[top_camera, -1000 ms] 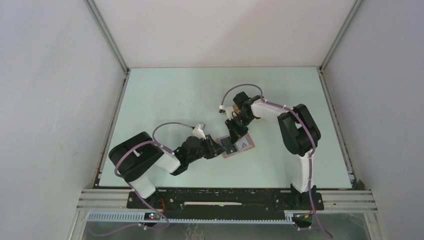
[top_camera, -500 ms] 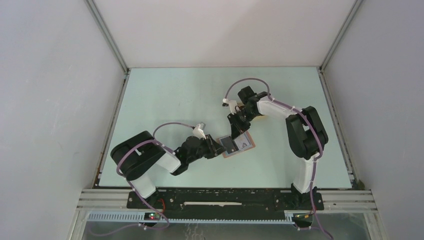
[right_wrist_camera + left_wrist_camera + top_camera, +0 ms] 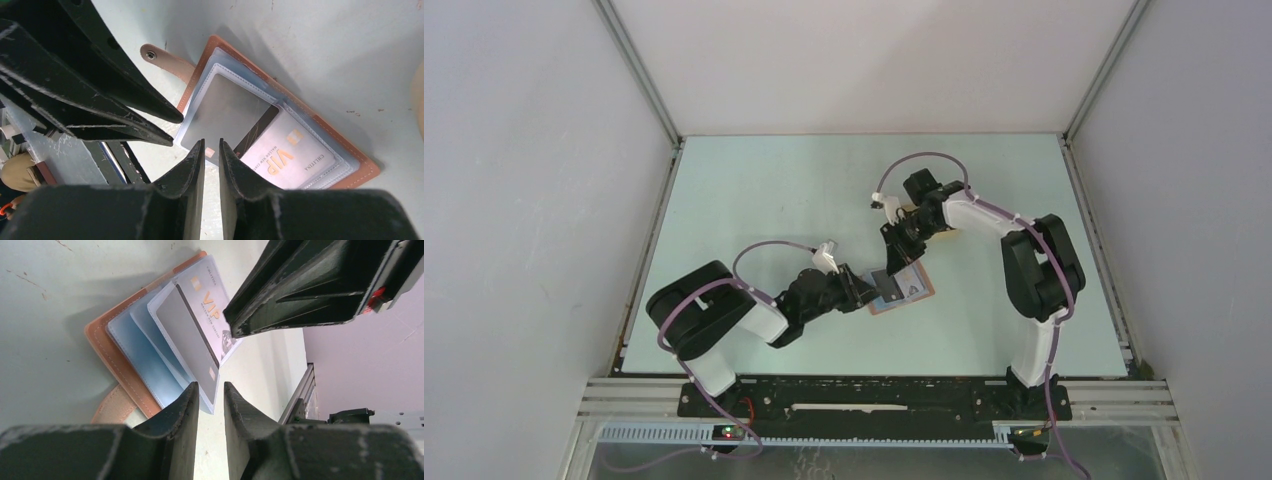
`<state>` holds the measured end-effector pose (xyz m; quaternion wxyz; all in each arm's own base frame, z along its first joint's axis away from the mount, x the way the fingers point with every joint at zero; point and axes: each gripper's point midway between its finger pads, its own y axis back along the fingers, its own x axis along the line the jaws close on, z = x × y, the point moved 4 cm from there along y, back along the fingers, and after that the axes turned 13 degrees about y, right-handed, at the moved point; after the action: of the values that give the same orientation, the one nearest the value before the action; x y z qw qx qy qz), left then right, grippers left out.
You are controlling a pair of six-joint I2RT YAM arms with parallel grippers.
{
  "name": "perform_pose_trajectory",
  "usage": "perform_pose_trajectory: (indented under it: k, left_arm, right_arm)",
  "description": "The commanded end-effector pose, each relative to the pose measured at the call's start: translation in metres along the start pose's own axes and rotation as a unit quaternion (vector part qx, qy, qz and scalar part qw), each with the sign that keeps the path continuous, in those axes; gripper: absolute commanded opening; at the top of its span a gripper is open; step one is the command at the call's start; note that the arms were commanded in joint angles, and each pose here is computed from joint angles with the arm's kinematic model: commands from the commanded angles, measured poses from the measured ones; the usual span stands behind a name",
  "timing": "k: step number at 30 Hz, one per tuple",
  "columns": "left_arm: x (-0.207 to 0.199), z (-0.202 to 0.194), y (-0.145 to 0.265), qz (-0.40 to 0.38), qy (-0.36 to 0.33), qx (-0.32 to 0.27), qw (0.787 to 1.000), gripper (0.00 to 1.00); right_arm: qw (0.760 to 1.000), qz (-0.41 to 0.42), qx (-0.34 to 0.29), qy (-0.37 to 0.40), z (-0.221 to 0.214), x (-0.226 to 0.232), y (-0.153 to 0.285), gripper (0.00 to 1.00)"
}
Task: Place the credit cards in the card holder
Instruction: Insert the credit card into the card holder.
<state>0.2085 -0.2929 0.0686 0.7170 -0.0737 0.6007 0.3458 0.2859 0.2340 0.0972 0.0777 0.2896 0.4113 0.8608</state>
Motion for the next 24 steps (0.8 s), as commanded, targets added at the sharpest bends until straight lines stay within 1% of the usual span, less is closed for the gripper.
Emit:
perform_pose_trajectory:
  k: [1, 5, 10, 14, 19, 24]
  left_arm:
    - [-0.020, 0.009, -0.011, -0.033, -0.001, -0.009, 0.999, 0.30]
    - [-0.021, 0.010, -0.013, -0.036, -0.001, -0.007, 0.999, 0.30]
    - [-0.022, 0.011, -0.015, -0.037, -0.002, -0.007, 0.999, 0.30]
    - [-0.022, 0.010, -0.015, -0.038, -0.002, -0.006, 0.999, 0.30]
    - [-0.022, 0.010, -0.016, -0.039, -0.001, -0.004, 0.999, 0.30]
    - [-0.021, 0.010, -0.014, -0.040, -0.001, -0.006, 0.999, 0.30]
  right_arm:
    - [0.999, -0.002, -0.044, 0.031, 0.015, 0.010, 0.027, 0.24]
    - [0.998, -0.011, -0.052, 0.023, 0.013, 0.004, 0.036, 0.24]
    - [0.999, -0.027, -0.019, -0.005, 0.000, -0.011, 0.023, 0.23]
    - [0.999, -0.043, 0.013, -0.011, -0.006, -0.016, 0.011, 0.18]
    - [0.998, -0.048, 0.043, -0.020, -0.013, -0.020, -0.005, 0.16]
    - [0.997, -0.046, 0.058, -0.027, -0.018, -0.022, -0.013, 0.15]
